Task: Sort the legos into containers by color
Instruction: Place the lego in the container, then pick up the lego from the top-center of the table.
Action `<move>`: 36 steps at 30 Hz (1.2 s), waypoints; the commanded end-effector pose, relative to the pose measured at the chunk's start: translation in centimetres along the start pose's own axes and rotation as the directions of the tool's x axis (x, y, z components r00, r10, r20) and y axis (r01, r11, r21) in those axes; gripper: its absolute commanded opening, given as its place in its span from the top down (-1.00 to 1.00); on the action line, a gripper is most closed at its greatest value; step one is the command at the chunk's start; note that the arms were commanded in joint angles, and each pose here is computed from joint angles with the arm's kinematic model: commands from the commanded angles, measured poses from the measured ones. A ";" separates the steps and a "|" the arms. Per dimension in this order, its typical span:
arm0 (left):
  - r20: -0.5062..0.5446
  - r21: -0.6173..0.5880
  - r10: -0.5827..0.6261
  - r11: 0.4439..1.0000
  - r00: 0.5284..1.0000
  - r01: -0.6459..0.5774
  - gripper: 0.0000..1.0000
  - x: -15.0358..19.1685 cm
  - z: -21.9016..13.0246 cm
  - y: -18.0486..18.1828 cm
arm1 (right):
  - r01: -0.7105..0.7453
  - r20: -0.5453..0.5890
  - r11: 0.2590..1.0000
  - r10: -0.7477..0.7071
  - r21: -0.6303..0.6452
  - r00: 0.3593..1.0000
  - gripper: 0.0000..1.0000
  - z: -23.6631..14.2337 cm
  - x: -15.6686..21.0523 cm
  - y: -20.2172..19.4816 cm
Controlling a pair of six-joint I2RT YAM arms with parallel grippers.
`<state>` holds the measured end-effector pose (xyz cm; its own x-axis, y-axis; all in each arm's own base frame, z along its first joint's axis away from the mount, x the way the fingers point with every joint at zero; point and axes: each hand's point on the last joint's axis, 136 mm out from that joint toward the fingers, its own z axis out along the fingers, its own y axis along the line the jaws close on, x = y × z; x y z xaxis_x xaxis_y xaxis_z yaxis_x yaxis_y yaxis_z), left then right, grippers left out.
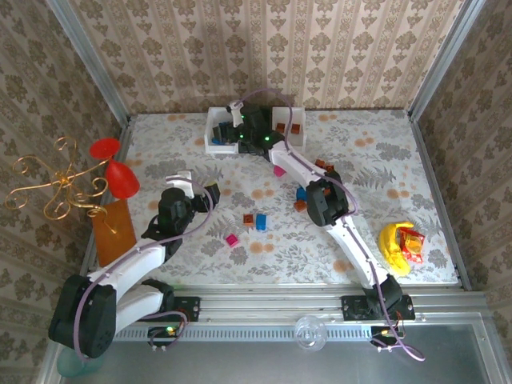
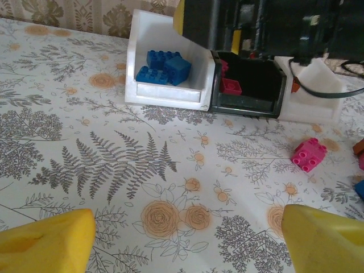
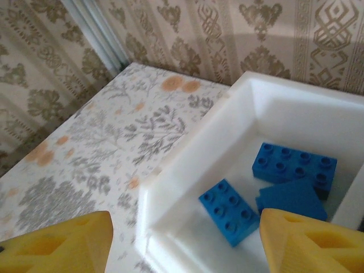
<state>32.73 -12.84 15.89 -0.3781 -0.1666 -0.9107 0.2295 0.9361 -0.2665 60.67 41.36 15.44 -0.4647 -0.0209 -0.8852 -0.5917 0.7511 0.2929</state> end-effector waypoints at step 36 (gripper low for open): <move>-0.136 0.452 0.130 0.891 0.982 -0.056 -0.67 2.6 1.8 -10.1 | 0.293 -0.625 0.920 -0.070 0.262 0.777 -0.13 -15.3 15.6 -7.5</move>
<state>31.33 -22.07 14.60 -0.4928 -0.0253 -0.8698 0.5724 0.7434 -0.3459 48.20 24.47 5.39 -0.7333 -0.4512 -0.5086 -0.4761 0.8748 -0.0896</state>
